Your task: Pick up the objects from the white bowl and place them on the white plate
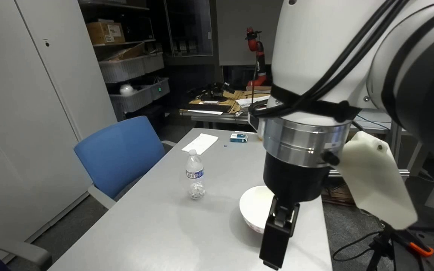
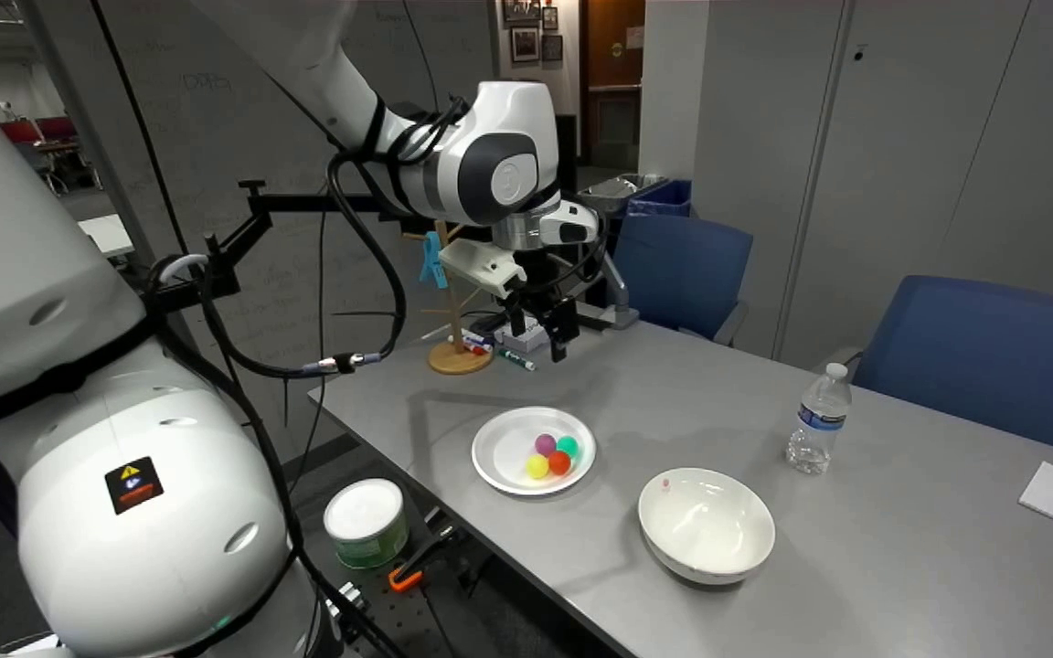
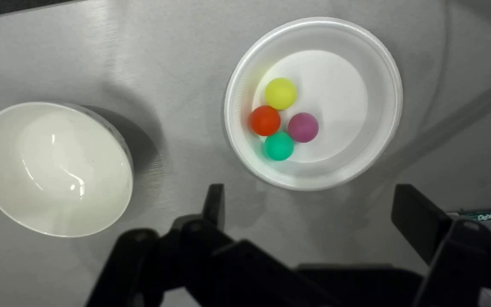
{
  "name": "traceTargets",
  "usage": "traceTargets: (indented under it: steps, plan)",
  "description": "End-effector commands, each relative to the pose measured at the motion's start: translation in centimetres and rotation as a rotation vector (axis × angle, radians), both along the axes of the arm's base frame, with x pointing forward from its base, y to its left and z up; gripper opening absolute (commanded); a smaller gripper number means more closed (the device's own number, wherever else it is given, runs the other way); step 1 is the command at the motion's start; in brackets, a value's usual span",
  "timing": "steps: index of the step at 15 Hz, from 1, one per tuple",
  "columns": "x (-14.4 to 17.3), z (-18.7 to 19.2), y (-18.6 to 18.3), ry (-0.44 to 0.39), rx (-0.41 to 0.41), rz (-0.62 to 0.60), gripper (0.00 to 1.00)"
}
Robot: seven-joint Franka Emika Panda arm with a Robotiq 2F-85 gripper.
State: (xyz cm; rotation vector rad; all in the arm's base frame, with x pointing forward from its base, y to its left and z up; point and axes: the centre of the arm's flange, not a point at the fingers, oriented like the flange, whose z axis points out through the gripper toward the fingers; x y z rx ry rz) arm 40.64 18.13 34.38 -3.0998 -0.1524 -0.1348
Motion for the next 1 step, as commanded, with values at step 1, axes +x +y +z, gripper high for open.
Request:
traceTargets:
  steps: [1]
  plan:
    - [0.0, 0.0, 0.0, 0.0, 0.0, 0.0, 1.0]
